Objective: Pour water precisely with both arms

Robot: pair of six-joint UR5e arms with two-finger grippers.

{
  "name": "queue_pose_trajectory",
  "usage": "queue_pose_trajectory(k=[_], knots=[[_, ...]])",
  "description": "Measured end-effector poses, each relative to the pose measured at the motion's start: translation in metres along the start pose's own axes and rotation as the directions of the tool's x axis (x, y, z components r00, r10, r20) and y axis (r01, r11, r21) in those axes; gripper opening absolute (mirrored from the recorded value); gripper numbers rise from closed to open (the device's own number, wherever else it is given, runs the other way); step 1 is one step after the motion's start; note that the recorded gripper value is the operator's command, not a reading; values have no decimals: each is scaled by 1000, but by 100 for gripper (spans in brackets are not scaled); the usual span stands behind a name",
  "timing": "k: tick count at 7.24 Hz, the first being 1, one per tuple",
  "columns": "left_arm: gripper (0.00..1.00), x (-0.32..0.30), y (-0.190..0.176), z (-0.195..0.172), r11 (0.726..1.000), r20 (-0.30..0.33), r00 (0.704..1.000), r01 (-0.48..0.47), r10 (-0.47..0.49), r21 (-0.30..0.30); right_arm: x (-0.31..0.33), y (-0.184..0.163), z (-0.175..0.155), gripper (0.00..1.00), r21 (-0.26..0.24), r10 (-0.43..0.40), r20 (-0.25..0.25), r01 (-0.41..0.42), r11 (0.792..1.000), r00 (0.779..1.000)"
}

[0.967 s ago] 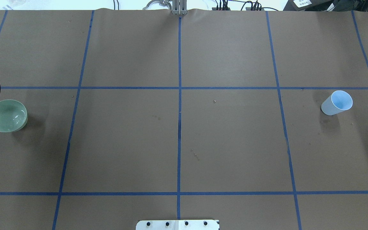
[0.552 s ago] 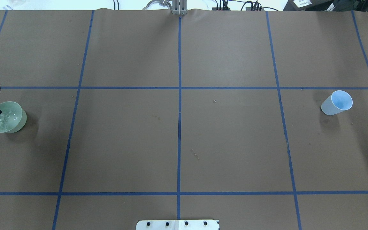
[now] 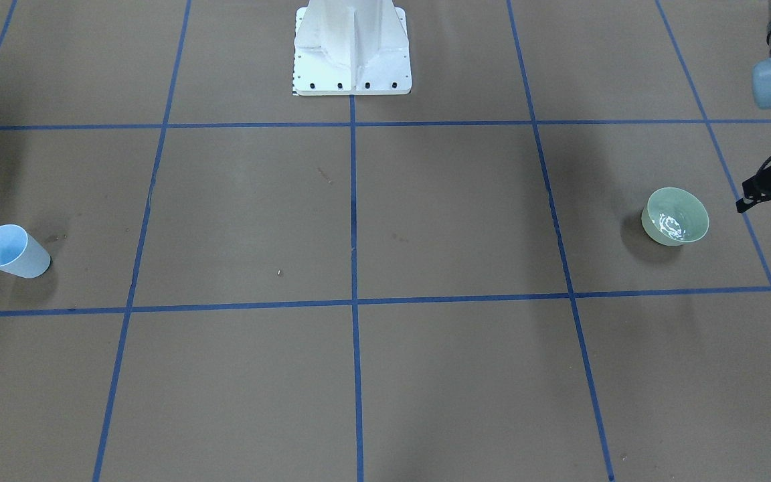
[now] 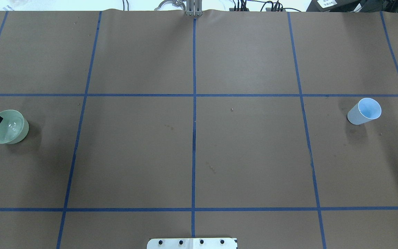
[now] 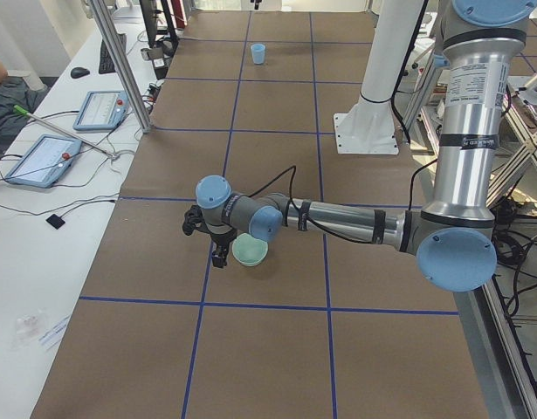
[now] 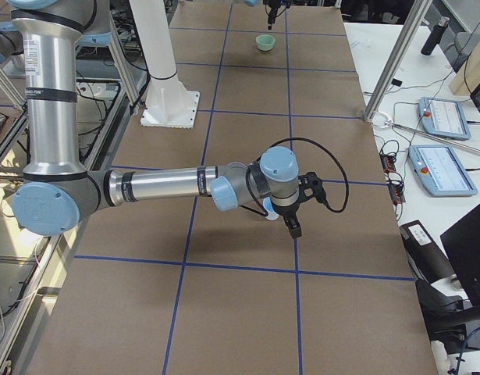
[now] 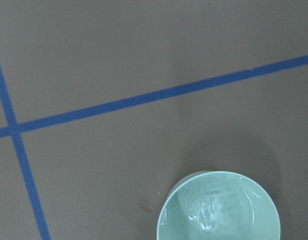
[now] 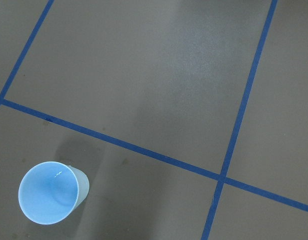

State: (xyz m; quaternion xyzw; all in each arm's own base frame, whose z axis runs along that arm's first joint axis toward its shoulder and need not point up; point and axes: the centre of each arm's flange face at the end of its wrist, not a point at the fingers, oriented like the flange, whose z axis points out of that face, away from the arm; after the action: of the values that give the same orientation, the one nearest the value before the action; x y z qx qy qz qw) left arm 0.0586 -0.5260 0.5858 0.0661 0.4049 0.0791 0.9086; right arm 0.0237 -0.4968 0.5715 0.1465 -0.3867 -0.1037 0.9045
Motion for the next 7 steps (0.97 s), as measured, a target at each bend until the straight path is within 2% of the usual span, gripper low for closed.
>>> queue_pose_trajectory(k=[2,3,4,7], knots=[[99,-11,0,-42,998,20,999,43,-44,35,6,4,2,100,-36,26,-3,-26,999,1000],[99,-16,3,-52,999,34,999,24,-25,33,9,5,0,100,-50,36,-6,-36,998,999],[99,-22,5,-56,1000,40,999,-1,0,26,6,4,4,100,-67,31,-7,-31,997,999],[99,-40,12,-50,1000,39,999,2,-2,1,-4,4,20,100,-116,20,-6,-21,993,1000]])
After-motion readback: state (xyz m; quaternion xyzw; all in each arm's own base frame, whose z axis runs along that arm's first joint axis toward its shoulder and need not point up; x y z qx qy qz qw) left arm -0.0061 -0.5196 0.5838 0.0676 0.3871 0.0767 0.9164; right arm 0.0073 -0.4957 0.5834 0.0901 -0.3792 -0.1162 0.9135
